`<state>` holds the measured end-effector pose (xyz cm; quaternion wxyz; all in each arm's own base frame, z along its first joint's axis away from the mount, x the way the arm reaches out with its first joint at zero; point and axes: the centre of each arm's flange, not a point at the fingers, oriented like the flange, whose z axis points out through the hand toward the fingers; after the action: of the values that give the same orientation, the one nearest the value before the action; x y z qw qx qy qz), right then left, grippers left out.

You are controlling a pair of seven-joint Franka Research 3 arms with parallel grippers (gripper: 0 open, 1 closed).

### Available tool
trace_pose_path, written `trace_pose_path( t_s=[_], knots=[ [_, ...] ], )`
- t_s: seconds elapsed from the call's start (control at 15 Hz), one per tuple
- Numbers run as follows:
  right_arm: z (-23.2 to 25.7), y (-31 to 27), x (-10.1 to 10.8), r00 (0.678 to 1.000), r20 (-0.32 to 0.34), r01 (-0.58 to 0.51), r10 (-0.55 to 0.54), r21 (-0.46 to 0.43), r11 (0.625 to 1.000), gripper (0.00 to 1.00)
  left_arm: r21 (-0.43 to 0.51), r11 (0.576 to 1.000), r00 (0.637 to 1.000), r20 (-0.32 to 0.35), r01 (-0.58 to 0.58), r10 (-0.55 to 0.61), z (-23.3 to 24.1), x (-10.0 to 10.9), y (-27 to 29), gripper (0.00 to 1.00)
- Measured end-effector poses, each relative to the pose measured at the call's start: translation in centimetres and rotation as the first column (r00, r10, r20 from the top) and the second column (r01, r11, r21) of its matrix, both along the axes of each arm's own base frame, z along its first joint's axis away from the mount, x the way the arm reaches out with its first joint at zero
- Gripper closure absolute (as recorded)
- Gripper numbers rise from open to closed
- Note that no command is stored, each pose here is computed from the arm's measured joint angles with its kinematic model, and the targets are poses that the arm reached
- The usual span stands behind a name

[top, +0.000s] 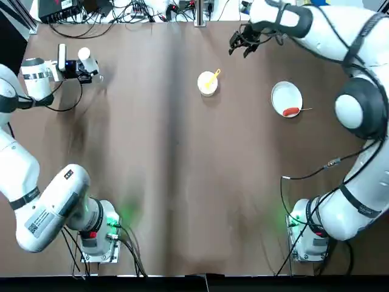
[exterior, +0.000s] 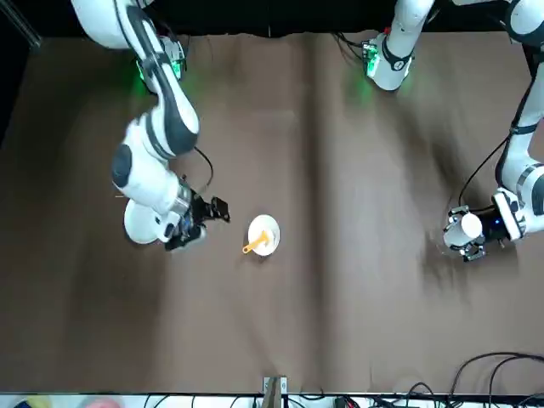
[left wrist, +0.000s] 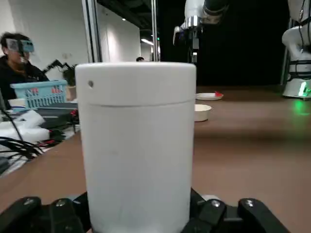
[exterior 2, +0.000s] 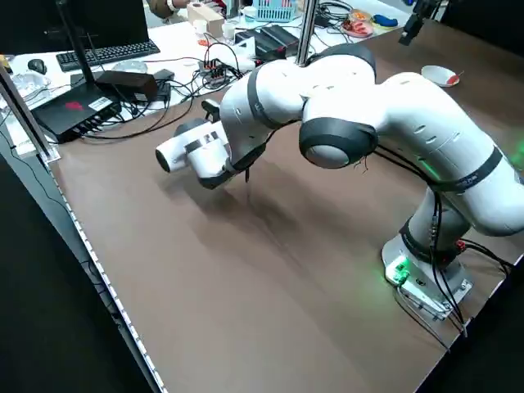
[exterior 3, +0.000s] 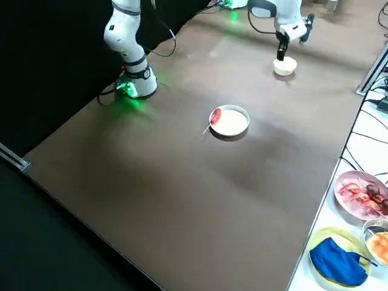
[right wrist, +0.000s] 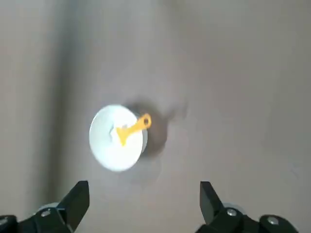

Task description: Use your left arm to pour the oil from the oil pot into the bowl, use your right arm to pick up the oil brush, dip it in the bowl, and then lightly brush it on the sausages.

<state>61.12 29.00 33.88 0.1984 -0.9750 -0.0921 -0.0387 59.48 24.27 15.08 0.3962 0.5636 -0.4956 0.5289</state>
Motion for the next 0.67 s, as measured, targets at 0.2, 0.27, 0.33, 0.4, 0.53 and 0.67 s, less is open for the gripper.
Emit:
trace_pose_path(
  t_s=[0.2, 0.27, 0.33, 0.4, 0.53, 0.67],
  knots=[
    [-3.1, 2.7, 1.5, 0.998, 0.027, -0.063, 0.062, 0.023, 0.998, 0.05, -0.024, 0.999, 0.997, 0.063, -0.046, 0.047, 0.2, 0.0, 0.8, 0.45],
    [-4.1, 3.2, 1.9, 0.995, 0.032, -0.091, 0.090, 0.029, 0.995, 0.07, -0.029, 0.998, 0.996, 0.068, -0.054, 0.056, 0.2, 0.1, 0.9, 0.45],
    [-5.3, 3.5, 2.3, 0.992, 0.037, -0.118, 0.117, 0.033, 0.992, 0.14, -0.030, 0.998, 0.996, 0.068, -0.061, 0.063, 0.1, 0.0, 1.1, 0.45],
    [-6.2, 3.8, 2.7, 0.990, 0.042, -0.138, 0.136, 0.039, 0.990, 0.24, -0.028, 0.997, 0.996, 0.066, -0.066, 0.067, -0.1, -0.2, 1.3, 0.45],
    [-7.7, 4.2, 3.4, 0.985, 0.052, -0.168, 0.165, 0.046, 0.985, 0.32, -0.024, 0.997, 0.995, 0.062, -0.071, 0.072, -0.3, -0.4, 1.7, 0.45],
    [-9.0, 4.7, 3.6, 0.979, 0.055, -0.197, 0.194, 0.051, 0.979, 0.32, -0.023, 0.997, 0.995, 0.063, -0.071, 0.072, -0.4, -0.4, 1.7, 0.45]
  ],
)
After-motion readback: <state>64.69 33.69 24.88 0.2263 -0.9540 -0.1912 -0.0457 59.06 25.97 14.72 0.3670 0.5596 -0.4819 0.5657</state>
